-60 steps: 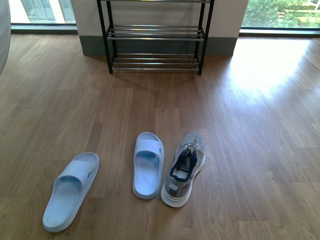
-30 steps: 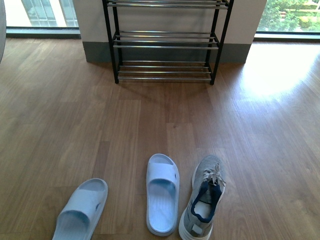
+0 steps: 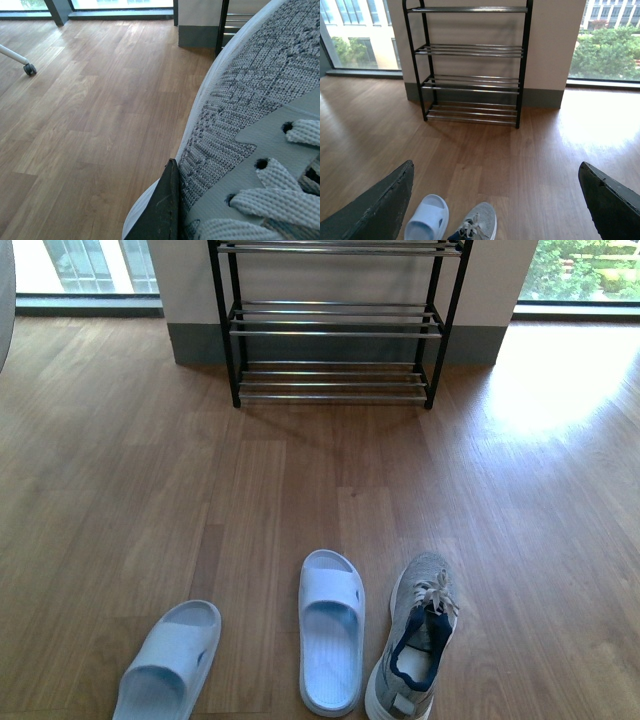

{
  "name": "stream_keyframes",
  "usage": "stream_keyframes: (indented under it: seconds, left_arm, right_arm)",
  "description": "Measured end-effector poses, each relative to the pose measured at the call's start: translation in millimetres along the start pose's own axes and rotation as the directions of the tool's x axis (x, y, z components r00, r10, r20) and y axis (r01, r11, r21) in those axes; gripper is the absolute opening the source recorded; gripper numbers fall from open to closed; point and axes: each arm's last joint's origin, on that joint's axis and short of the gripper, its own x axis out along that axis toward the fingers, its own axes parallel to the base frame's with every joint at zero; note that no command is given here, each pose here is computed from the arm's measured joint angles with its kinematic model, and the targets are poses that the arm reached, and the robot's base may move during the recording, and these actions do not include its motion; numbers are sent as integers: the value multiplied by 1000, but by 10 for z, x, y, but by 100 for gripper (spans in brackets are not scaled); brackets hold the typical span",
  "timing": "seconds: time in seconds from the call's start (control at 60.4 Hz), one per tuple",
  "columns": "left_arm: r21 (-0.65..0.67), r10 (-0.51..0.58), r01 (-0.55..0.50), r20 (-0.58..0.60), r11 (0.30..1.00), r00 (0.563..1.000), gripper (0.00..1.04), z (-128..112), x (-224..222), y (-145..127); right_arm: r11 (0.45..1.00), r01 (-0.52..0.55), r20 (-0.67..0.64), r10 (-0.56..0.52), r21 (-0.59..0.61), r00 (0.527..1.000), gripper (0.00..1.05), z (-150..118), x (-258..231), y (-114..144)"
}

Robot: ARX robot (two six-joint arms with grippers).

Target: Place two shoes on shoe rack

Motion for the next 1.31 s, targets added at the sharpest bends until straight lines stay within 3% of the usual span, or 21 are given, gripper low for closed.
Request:
stream_keyframes:
  seconds: [0.794, 0.894, 1.043, 1.142, 1.225, 1.307]
  left_arm:
    - [1, 9, -9, 1, 1000, 1000, 2, 0, 1, 3]
    - [2, -3, 3, -1, 1000, 1000, 2, -2, 0, -1]
    - [2, -1, 1, -1, 1000, 1000, 2, -2, 0, -1]
    - [2, -3, 3, -1, 1000, 1000, 2, -2, 0, -1]
    - [2, -1, 1, -1, 1000, 1000, 2, -2, 0, -1]
    - [2, -2, 2, -1, 1000, 1000, 2, -2, 0, -1]
  right_arm:
    - [1000, 0, 0, 0, 0, 1000, 95, 0, 0, 0]
    - [993, 21, -118, -7, 113, 993, 95, -47, 34, -21]
    - [970, 115, -176, -78, 212, 981, 95, -34, 327, -128]
    - [976, 110, -179, -76, 186, 981, 95, 146, 944, -253]
    - [985, 120, -338, -72, 125, 938, 95, -127, 1537, -378]
    - [991, 111, -534, -51, 80, 844, 95, -653, 1892, -444]
